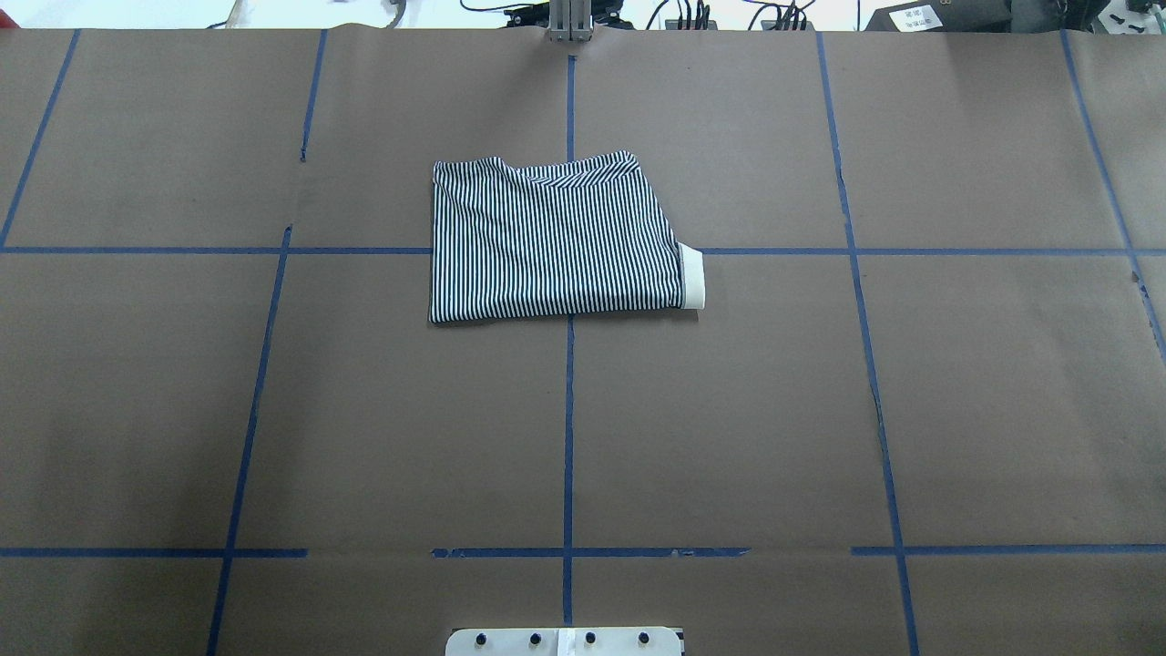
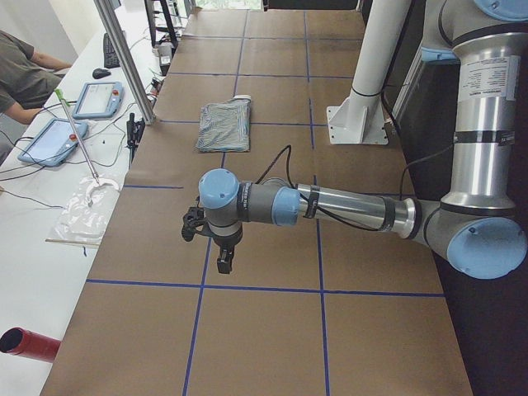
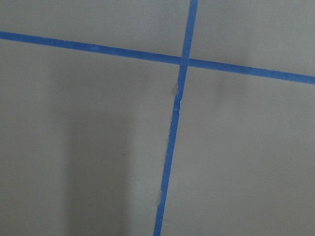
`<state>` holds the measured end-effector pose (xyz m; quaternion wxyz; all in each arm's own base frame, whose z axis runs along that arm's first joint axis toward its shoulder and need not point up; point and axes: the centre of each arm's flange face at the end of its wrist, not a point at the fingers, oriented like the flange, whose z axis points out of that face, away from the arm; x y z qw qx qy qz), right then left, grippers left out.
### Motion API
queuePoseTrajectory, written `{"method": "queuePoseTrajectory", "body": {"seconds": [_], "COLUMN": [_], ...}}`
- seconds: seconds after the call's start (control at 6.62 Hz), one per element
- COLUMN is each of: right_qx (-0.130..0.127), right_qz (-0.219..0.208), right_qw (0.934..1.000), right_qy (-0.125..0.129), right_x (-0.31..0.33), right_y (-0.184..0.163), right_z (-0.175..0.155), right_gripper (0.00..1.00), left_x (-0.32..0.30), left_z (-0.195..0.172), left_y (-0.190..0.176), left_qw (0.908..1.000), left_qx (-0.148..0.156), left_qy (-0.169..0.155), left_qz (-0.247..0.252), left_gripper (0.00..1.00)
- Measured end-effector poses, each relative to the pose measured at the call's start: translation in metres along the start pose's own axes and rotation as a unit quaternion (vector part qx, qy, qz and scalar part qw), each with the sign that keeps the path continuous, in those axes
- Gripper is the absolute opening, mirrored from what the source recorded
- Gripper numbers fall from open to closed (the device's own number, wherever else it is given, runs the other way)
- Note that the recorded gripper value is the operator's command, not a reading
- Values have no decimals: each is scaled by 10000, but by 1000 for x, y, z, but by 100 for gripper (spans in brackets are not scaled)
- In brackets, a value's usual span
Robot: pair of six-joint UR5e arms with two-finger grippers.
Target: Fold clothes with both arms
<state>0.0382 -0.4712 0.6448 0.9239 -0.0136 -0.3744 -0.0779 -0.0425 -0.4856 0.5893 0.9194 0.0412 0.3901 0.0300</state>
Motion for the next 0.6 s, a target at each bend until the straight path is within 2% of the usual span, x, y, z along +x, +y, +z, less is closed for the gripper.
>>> {"method": "queuePoseTrajectory", "body": {"seconds": [0.6], "right_qx": [-41], "right_qz": [35], "right_qw": [10000], "right_qy": [-8], "right_x": [4], "right_y": [1], "right_z": [4], "right_gripper": [100], "left_x": [13], "left_z": [-11], "left_y": [-10], "left_qw": [9996], "left_qx": [238], "left_qy": [18], "left_qz": [115], "left_gripper": [100]}}
